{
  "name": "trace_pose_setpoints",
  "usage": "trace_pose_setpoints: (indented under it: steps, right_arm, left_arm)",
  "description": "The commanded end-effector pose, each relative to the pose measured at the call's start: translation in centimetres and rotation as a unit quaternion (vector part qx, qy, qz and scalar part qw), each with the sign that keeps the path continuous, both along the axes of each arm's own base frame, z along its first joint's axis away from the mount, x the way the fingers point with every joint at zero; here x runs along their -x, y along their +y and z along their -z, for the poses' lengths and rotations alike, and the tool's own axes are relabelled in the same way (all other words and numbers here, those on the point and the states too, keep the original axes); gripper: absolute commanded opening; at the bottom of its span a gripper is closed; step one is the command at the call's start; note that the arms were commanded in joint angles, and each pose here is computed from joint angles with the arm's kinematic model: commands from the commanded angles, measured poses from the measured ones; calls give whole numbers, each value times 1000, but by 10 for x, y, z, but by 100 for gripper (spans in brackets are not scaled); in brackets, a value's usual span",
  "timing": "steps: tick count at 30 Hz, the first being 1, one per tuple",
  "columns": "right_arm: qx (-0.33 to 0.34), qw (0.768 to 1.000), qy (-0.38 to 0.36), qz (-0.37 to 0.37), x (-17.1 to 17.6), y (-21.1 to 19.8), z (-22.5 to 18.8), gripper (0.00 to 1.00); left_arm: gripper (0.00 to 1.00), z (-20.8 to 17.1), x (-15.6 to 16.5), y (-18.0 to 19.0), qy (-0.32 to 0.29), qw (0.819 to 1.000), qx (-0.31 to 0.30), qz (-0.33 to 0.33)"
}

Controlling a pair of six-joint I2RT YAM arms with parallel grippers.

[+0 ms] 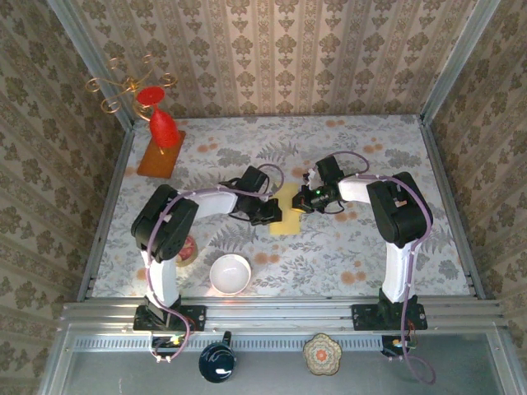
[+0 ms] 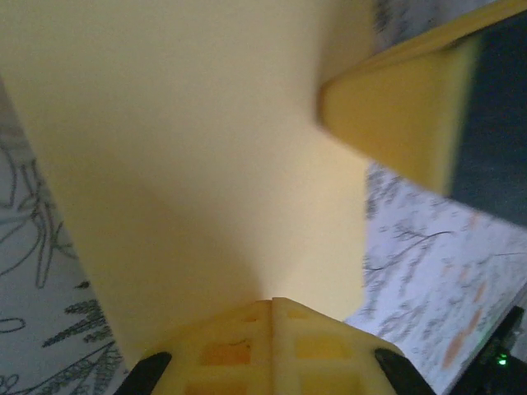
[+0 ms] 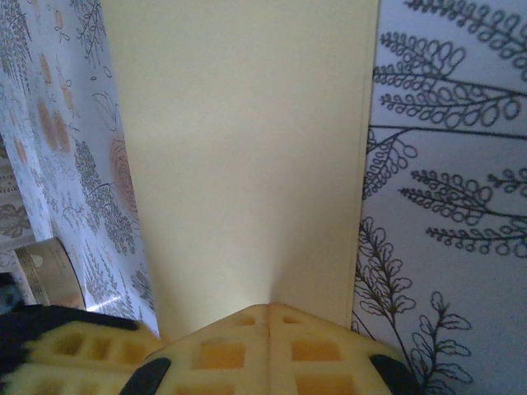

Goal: Fold a paper plane with a square sheet of paper (pick it up from the middle)
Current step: First fold the square sheet of paper in half at the center of the table.

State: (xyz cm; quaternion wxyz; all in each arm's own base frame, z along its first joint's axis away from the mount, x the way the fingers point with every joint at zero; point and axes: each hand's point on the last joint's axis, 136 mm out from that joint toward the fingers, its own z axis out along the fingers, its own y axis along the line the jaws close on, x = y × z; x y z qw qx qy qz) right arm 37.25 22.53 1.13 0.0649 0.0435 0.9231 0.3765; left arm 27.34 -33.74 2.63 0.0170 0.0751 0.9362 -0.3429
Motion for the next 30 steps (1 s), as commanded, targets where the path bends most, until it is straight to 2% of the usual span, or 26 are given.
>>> trace_pose_setpoints:
  steps: [1,8,13,17,20,24,30]
  right_arm:
    - [109,991,68,41,25,-42,54,3]
    - [113,990,71,42,25,-44,58,3]
    - [111,991,67,43,22,-42,56,3]
    - [94,993,63,39,18,-35,45,3]
    - [60,997,45,33,12,-20,18,6]
    - [13,999,14,32,7,-5,-32,18]
    - [-12,998,-26,62,10,-8,-84,41]
  left_arm:
    - [8,21,21,20,28,999,-34,6]
    - [8,51,63,68,71,994,-83,-10]
    - [9,40,74,79,67,995,-80,-8]
    - [9,-1,47,67,11,999,-41,-16]
    - [12,-32,22,55,-42,999,-10,-24]
    - [25,-52,-5,39,-78,996,16,-45]
    - [37,-60,-36,8,-77,993,64,-60]
